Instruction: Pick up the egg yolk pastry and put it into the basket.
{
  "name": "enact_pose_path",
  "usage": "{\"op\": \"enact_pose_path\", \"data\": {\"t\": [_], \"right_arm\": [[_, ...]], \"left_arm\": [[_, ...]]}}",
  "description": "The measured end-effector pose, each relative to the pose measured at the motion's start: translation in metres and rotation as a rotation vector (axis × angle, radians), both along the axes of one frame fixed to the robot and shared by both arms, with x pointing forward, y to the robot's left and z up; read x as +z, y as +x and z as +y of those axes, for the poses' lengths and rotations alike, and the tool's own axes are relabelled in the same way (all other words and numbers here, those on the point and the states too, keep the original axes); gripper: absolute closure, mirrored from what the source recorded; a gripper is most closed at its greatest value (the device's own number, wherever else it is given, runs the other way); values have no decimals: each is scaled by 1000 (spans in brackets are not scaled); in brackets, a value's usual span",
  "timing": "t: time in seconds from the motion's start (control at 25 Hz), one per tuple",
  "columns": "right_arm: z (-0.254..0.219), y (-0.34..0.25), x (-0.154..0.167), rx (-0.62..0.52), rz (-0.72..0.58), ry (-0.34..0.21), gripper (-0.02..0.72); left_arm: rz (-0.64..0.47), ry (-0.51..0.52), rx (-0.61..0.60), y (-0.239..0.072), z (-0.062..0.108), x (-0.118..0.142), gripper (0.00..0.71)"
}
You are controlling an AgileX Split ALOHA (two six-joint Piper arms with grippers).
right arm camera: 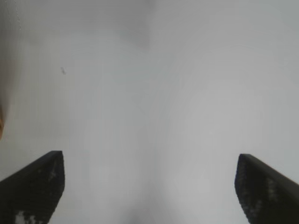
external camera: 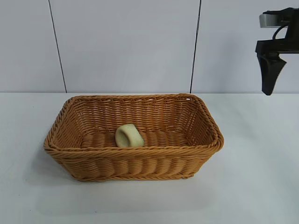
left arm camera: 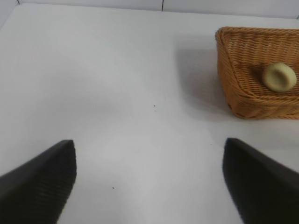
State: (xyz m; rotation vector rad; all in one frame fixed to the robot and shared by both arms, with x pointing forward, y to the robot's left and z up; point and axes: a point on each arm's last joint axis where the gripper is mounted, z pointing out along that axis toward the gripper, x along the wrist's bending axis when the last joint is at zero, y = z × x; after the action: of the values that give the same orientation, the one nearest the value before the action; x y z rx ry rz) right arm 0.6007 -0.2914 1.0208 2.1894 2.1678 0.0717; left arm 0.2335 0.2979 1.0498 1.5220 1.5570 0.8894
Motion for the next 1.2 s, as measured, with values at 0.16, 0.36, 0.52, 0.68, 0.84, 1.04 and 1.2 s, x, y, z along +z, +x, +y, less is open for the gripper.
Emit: {"op": "enact_pose_path", "data": {"t": [0.16,0.36,0.52,0.68,0.84,1.04,1.2], "right_arm": [[1,-40,0,-1,46,10,18],[1,-104,-4,-5,100,20,18],[-1,-156,-10,-4,115,20,18],[-2,-200,-21,-4,49,22,18],[-3,-233,-26,10,-88,23,18],[-3,-256,-3,24,-327,34,18],[-3,-281,14,26,-512,37,18]], "left_arm": [[0,0,0,0,0,0,49],[0,0,0,0,0,0,49],[0,0,0,0,0,0,49],[0,0,0,0,0,0,49],[0,0,0,0,0,0,49],[0,0,0,0,0,0,49],[0,0,0,0,0,0,49]]}}
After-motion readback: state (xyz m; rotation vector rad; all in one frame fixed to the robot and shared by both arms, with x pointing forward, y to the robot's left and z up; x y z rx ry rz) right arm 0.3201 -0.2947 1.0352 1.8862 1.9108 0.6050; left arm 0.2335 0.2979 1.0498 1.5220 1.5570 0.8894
